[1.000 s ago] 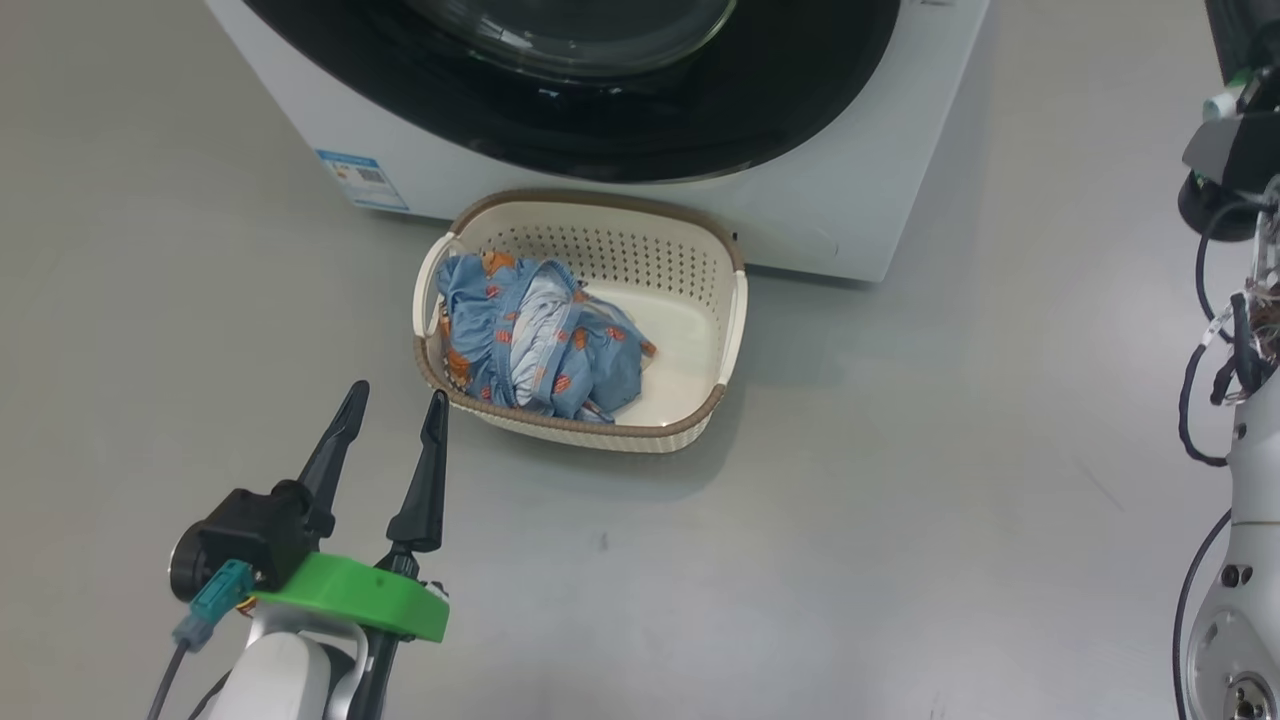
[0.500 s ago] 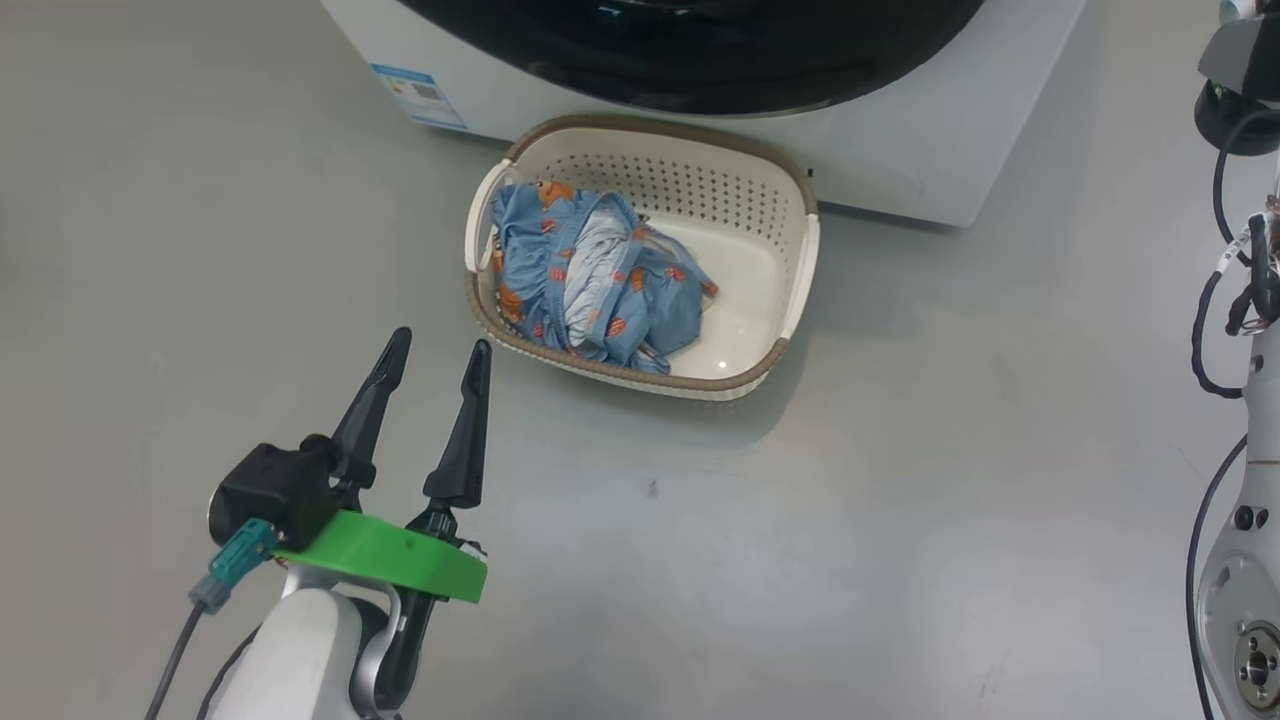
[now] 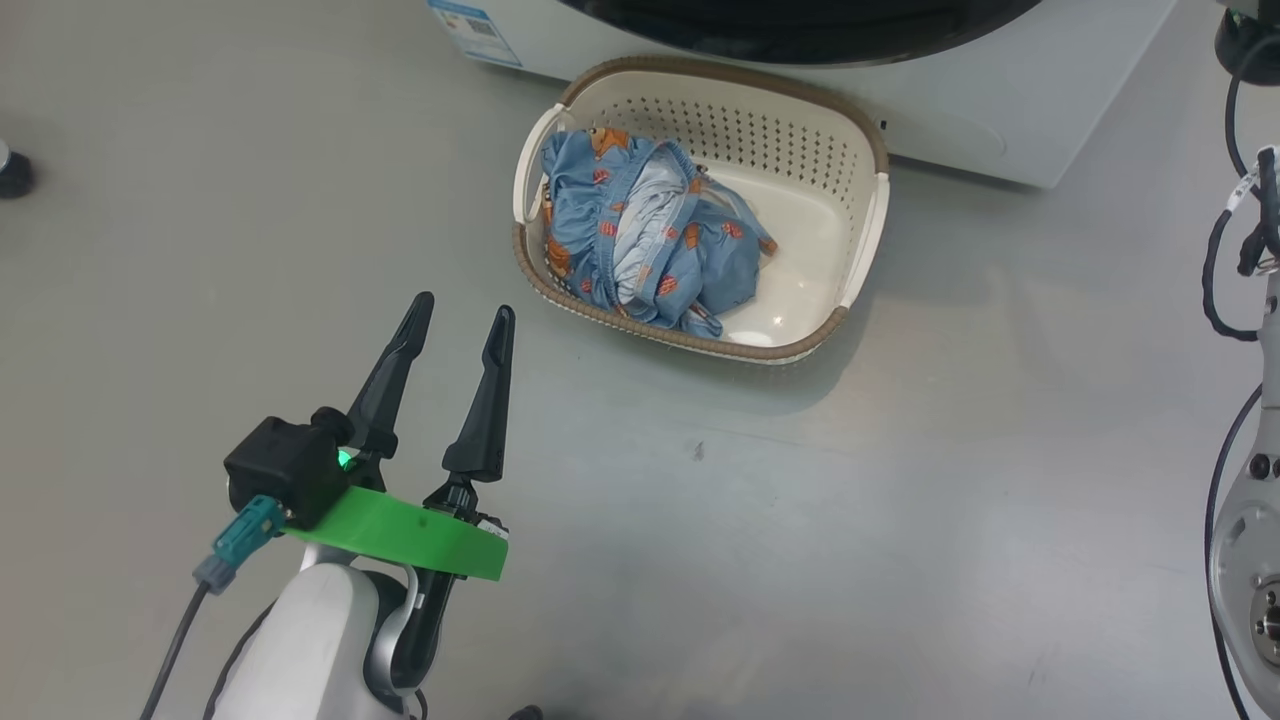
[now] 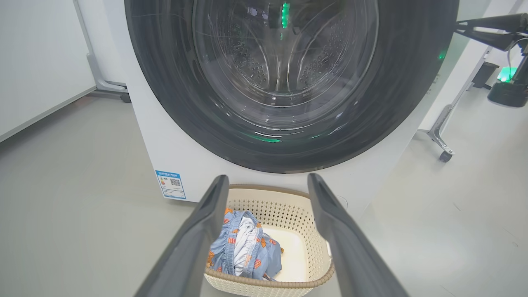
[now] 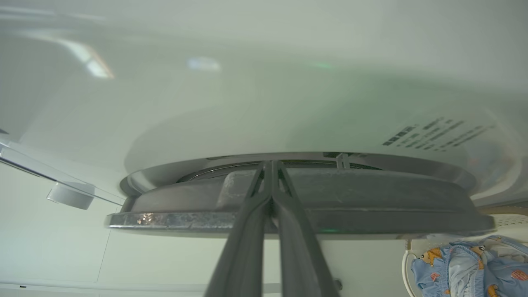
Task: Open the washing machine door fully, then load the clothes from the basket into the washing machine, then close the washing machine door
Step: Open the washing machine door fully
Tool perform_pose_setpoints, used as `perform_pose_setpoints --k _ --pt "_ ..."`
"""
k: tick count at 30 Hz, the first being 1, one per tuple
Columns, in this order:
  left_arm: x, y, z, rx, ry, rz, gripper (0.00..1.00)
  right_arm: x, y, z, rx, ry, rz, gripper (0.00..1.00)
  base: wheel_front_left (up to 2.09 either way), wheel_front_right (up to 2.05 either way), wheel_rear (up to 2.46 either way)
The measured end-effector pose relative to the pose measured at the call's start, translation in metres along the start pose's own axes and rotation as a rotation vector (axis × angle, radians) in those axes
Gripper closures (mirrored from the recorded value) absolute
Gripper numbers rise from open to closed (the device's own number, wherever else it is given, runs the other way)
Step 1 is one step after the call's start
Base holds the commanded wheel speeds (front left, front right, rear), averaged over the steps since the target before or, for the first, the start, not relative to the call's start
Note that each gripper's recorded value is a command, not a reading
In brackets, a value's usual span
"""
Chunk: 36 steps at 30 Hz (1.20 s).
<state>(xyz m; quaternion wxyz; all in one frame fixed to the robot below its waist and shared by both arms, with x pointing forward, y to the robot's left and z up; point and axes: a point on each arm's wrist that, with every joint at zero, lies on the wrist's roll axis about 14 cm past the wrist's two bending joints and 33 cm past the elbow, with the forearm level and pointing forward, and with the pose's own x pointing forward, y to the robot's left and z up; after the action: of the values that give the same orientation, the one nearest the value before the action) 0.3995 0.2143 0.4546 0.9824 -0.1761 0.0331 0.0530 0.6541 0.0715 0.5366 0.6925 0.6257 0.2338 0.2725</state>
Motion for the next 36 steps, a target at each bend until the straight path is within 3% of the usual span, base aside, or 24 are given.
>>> perform_pose_setpoints --k 14,25,36 --pt "0.001 0.009 -0.003 -0.006 0.013 0.031 0.0 0.025 -0.022 -0.009 0.033 0.026 -0.029 1.0 0.0 0.0 0.0" --pt "-0.001 0.012 -0.002 -0.017 0.009 0.046 0.0 0.034 -0.018 -0.014 0.025 0.051 -0.025 1.0 0.0 0.0 0.0" --pt "-0.002 0.013 0.002 -0.023 -0.003 0.05 0.0 0.033 -0.01 -0.038 0.023 0.206 0.01 1.0 0.0 0.0 0.0"
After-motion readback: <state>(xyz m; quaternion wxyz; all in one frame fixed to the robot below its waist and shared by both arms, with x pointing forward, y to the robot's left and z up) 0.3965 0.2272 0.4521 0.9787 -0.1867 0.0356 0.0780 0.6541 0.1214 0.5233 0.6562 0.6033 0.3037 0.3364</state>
